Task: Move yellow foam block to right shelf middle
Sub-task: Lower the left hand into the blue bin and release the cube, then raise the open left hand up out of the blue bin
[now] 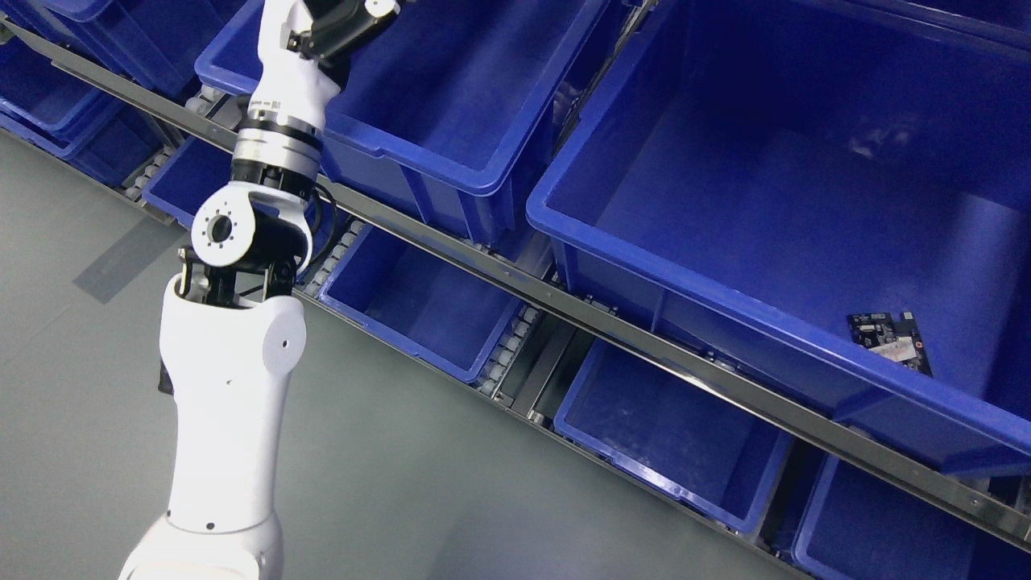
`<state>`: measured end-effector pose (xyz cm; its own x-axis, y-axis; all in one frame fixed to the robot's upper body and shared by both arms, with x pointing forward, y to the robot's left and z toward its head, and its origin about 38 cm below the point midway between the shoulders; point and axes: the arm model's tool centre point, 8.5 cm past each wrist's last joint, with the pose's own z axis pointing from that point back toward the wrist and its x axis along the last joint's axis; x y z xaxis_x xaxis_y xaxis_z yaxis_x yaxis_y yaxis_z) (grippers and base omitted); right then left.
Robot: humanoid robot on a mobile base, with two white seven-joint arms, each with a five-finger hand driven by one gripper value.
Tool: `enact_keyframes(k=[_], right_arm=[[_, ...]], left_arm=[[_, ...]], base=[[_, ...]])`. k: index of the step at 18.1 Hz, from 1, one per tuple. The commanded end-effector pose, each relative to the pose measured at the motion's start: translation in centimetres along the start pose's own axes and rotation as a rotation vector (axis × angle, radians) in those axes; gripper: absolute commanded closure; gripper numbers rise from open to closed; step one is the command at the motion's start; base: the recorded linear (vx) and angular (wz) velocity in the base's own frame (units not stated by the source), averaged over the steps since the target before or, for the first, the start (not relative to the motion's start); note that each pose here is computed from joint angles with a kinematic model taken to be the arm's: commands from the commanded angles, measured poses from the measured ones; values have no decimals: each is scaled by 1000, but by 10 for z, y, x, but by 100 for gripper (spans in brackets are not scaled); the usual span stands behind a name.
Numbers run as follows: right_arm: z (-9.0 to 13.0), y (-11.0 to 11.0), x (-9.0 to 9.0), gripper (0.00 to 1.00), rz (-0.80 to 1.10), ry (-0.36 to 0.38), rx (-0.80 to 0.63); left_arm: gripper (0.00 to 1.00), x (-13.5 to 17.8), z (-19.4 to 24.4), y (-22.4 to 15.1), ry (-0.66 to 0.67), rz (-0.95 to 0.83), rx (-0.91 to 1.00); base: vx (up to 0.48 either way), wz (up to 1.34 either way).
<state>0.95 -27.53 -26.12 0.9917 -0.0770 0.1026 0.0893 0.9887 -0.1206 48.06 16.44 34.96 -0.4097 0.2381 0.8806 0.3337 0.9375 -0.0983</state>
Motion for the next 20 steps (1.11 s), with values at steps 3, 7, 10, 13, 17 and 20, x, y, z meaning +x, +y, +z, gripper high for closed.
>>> enact_keyframes(k=[3, 7, 10, 13, 17, 20], right_arm=[[-1, -11, 6, 0, 5, -17, -17], [-1, -11, 6, 0, 5, -17, -17], [-1, -11, 6, 0, 5, -17, -17], [-1, -11, 6, 0, 5, -17, -17], [-1, -11, 6, 0, 6, -17, -17], [-1, -11, 6, 0, 6, -17, -17]], left_arm=[[58, 1, -38, -3, 212, -62, 32], [49, -23, -42, 2, 308, -78, 55], [26, -31, -53, 8, 359, -87, 70], [0, -35, -53, 1, 398, -128, 57], [0, -10, -55, 9, 311, -132, 84], [0, 24, -54, 30, 120, -90, 122]], base=[[3, -11], [15, -4], [5, -4], [0, 0], [0, 0], [0, 0]])
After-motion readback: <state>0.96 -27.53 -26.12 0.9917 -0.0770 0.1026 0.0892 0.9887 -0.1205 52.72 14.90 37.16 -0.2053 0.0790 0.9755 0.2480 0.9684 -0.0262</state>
